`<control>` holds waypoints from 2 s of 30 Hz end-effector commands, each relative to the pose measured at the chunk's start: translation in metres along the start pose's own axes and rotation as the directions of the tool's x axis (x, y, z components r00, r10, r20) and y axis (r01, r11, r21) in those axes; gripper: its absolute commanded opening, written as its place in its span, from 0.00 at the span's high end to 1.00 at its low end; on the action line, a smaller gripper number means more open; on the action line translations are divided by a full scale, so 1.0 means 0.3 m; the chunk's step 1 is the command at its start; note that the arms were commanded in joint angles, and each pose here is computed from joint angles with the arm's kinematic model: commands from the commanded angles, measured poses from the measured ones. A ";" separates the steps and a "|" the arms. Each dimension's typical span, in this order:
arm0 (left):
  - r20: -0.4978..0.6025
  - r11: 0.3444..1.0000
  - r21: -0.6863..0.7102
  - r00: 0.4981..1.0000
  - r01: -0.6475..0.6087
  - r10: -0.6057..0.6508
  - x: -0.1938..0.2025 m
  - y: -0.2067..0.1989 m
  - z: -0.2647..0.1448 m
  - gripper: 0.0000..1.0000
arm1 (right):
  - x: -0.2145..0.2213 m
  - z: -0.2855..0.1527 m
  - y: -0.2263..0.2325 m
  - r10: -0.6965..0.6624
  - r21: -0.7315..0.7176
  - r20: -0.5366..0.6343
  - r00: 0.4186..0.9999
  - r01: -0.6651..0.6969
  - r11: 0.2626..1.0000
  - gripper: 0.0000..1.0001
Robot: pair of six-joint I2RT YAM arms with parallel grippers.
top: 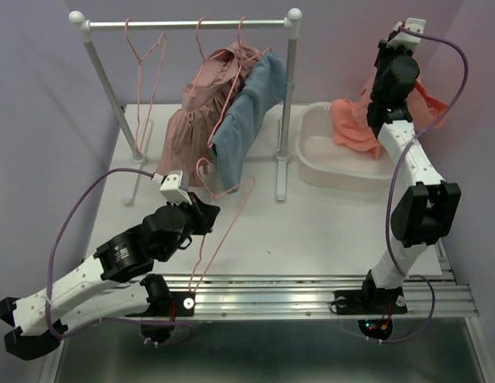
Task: Remove the skirt from the hanger
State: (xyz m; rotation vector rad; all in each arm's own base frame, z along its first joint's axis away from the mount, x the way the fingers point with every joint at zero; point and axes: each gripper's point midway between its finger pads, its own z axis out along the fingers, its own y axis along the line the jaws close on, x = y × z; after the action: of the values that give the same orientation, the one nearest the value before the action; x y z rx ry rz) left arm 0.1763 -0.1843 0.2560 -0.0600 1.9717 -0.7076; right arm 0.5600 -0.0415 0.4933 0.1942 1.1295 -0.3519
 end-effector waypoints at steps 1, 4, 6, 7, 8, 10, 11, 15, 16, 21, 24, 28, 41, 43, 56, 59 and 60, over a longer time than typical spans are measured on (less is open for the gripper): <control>0.056 0.999 0.026 0.998 0.026 -0.027 -0.060 -0.045 0.006 1.00 | -0.335 -0.131 -0.018 0.240 -0.134 0.204 0.949 -0.215 0.967 0.99; 0.050 0.999 0.040 0.999 0.008 -0.010 -0.059 -0.059 0.012 1.00 | -0.282 -0.165 0.029 0.278 -0.205 0.130 0.952 -0.249 0.947 0.99; 0.050 0.998 0.056 0.999 0.006 -0.009 -0.059 -0.072 0.016 1.00 | -0.210 -0.181 0.080 0.306 -0.257 0.061 0.950 -0.282 0.925 0.99; 0.051 0.998 0.059 0.999 0.006 -0.009 -0.060 -0.074 0.016 1.00 | -0.166 -0.183 0.118 0.335 -0.286 0.001 0.942 -0.321 0.903 0.99; 0.051 0.998 0.061 0.999 0.005 -0.008 -0.060 -0.075 0.016 1.00 | -0.148 -0.183 0.137 0.344 -0.303 -0.024 0.938 -0.335 0.892 0.99; 0.052 0.998 0.064 0.999 0.003 -0.007 -0.060 -0.076 0.016 1.00 | -0.105 -0.191 0.194 0.358 -0.355 -0.097 0.929 -0.368 0.859 0.99; 0.058 0.998 0.067 0.998 0.002 -0.006 -0.066 -0.079 0.014 1.00 | -0.070 -0.192 0.237 0.391 -0.381 -0.152 0.908 -0.419 0.824 0.99; 0.060 0.997 0.075 0.998 -0.004 -0.001 -0.067 -0.088 0.020 1.00 | -0.014 -0.232 0.350 0.453 -0.473 -0.281 0.846 -0.533 0.702 0.99; 0.061 0.997 0.073 0.998 -0.006 0.001 -0.067 -0.087 0.022 1.00 | 0.010 -0.252 0.373 0.457 -0.477 -0.306 0.835 -0.550 0.686 0.99; 0.061 0.997 0.073 0.998 -0.007 0.003 -0.062 -0.089 0.031 1.00 | 0.111 -0.342 0.337 0.458 -0.386 -0.309 0.833 -0.550 0.740 0.99; 0.062 0.997 0.080 0.998 -0.006 0.002 -0.063 -0.093 0.030 1.00 | 0.282 -0.395 0.226 0.445 -0.191 -0.332 0.832 -0.521 0.832 0.99; 0.058 0.997 0.081 0.998 -0.017 0.012 -0.062 -0.099 0.034 1.00 | 0.485 -0.501 0.057 0.417 0.079 -0.370 0.830 -0.419 0.905 0.99; 0.061 0.998 0.066 0.998 -0.017 0.013 -0.073 -0.108 0.047 1.00 | 1.070 -0.805 -0.146 0.152 0.306 -0.798 0.583 0.176 0.936 0.99; 0.056 0.998 0.057 0.998 -0.021 0.018 -0.067 -0.105 0.053 1.00 | 1.104 -0.812 -0.153 0.124 0.294 -0.826 0.550 0.232 0.927 0.99; 0.051 0.997 0.060 0.998 -0.050 0.046 -0.063 -0.111 0.065 1.00 | 0.750 -0.650 0.045 -0.069 -0.119 -0.793 0.605 -0.043 0.992 0.00; 0.051 0.996 0.065 0.997 -0.056 0.053 -0.060 -0.113 0.067 1.00 | 0.696 -0.635 0.103 -0.088 -0.206 -0.769 0.633 -0.117 0.971 0.00; 0.049 0.996 0.065 0.997 -0.060 0.057 -0.059 -0.113 0.067 1.00 | 0.691 -0.625 0.123 -0.085 -0.221 -0.767 0.636 -0.138 0.965 0.00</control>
State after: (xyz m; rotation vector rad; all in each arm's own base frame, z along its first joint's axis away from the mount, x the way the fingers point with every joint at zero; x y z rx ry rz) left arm 0.1892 -0.2115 0.2513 0.0308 1.9761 -0.6781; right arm 0.4756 -0.0116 0.1893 0.3181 2.0880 -0.2368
